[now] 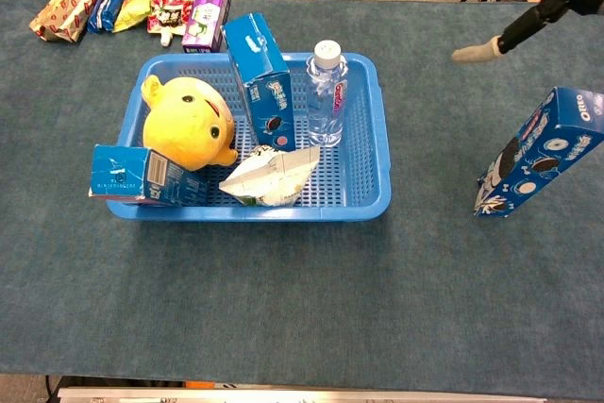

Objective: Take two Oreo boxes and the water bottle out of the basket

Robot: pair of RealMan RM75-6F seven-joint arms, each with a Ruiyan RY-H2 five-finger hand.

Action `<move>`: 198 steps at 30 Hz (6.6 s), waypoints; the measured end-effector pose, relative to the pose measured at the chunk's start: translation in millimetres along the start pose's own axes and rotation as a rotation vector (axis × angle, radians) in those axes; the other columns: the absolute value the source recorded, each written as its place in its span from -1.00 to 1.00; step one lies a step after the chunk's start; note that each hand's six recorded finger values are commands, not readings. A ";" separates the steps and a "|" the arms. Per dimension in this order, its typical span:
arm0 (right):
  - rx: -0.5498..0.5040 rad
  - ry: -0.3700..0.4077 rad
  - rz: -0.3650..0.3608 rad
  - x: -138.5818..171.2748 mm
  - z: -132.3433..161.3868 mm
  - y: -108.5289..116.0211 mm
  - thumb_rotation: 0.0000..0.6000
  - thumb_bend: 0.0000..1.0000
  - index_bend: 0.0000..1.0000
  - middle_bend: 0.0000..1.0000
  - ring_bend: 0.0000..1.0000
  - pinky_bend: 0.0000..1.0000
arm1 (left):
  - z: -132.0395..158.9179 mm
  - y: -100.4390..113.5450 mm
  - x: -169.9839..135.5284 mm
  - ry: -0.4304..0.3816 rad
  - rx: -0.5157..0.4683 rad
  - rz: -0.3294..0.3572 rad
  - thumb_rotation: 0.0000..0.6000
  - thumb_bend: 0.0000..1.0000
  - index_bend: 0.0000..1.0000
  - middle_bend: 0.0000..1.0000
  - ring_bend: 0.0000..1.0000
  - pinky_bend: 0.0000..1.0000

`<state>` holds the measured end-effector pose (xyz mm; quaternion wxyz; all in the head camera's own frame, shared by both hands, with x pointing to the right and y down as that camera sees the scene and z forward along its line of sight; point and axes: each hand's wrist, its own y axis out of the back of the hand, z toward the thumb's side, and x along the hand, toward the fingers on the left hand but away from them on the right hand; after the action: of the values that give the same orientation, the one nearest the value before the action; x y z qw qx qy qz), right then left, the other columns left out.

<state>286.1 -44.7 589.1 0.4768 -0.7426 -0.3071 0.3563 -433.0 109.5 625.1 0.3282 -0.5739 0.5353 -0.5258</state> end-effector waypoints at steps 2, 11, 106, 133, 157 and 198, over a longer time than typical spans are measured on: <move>-0.002 0.010 -0.003 -10.9 -0.1 -6.7 1.00 -1.00 -0.79 -0.52 -0.55 -0.07 | -0.5 -0.3 -0.3 0.001 0.000 -0.002 1.00 -0.24 -0.04 0.03 -0.12 0.07; -0.005 0.071 0.016 -54.0 -1.2 -36.4 1.00 -1.00 -0.77 -0.52 -0.55 -0.08 | -3.2 -0.8 -0.8 0.010 -0.004 -0.007 1.00 -0.24 -0.04 0.03 -0.12 0.07; -0.005 0.145 0.120 -107.0 15.5 -93.3 1.00 -1.00 0.11 0.26 0.25 -0.07 | -6.8 -1.9 -3.0 0.024 0.001 -0.016 1.00 -0.24 -0.04 0.03 -0.12 0.07; -0.023 0.147 -0.004 -103.8 19.5 -42.8 1.00 -1.00 0.13 0.27 0.25 -0.07 | -7.6 -2.4 -2.5 0.027 0.003 -0.017 1.00 -0.24 -0.04 0.03 -0.12 0.07; 0.137 0.107 -0.144 -53.6 11.7 31.9 1.00 -1.00 0.15 0.29 0.27 -0.07 | -7.0 -1.9 -2.3 0.029 0.005 -0.014 1.00 -0.24 -0.04 0.04 -0.12 0.07; -0.033 -0.240 0.452 76.2 -34.4 -35.7 1.00 -1.00 0.21 0.32 0.30 -0.05 | -8.5 -3.9 -1.0 0.041 0.012 -0.020 1.00 -0.24 -0.04 0.04 -0.12 0.07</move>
<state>352.6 11.9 614.2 0.3328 -0.7524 -0.1935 0.5345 -439.9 112.8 630.5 0.3155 -0.5660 0.5331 -0.5440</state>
